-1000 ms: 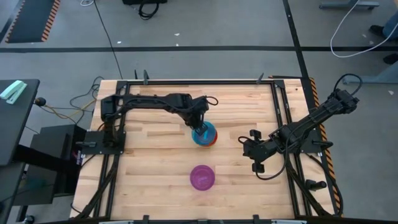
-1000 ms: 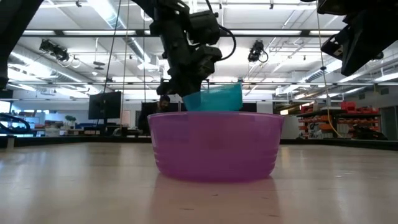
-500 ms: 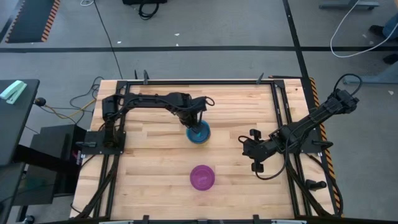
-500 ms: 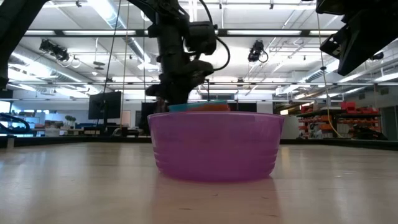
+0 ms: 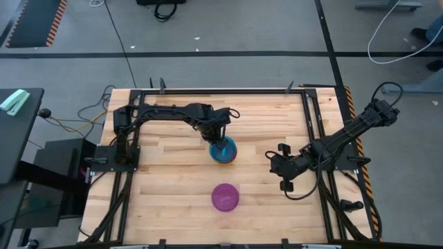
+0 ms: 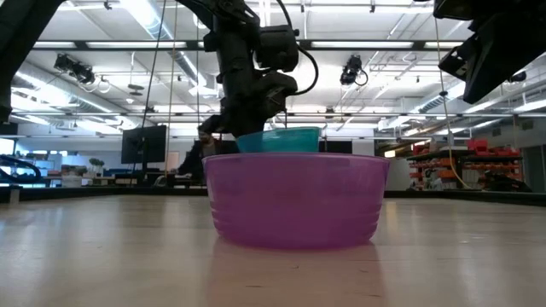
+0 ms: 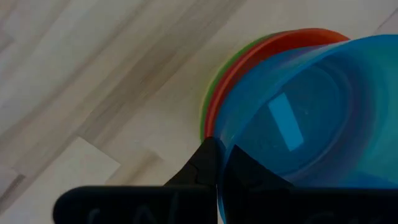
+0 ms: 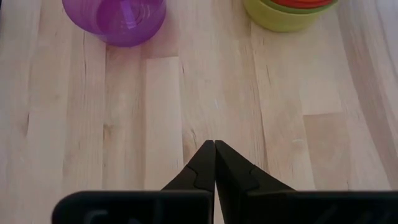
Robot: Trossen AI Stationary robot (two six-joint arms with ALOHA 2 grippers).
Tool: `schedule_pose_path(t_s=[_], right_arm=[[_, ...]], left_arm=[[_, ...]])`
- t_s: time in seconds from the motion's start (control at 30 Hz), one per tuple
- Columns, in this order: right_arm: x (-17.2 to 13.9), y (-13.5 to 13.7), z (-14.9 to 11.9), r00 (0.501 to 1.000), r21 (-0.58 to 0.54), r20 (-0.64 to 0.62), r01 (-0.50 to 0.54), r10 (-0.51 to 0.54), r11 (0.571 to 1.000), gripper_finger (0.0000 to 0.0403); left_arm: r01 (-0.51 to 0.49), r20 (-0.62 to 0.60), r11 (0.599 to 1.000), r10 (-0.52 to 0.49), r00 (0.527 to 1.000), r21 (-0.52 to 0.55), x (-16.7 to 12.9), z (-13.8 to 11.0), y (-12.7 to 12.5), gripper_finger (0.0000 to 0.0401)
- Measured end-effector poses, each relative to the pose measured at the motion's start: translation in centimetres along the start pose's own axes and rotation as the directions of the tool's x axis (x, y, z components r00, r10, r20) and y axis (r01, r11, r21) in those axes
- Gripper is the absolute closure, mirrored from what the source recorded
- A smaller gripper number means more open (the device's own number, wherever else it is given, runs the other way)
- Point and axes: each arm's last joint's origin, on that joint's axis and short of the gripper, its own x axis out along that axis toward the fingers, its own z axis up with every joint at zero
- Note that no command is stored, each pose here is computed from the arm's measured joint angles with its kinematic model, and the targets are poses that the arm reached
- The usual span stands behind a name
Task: Nest bowls inside each other
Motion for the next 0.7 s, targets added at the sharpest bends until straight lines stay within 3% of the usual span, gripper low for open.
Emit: schedule_pose_path(t_s=[0.33,0.7], right_arm=[[0.00,-0.05,0.03,1.000,-0.003,0.010,0.018,-0.018,1.000,0.0391],[0.00,-0.05,0.04,1.000,-0.002,0.011,0.018,-0.018,1.000,0.0391]], left_arm=[[-0.022,-0.038,0.999,0.021,0.999,-0.029,0.05,-0.35,0.22,0.0394],[0.028,-0.060,0.999,-0.029,0.998,-0.024,0.41,-0.39,-0.16,0.0394]])
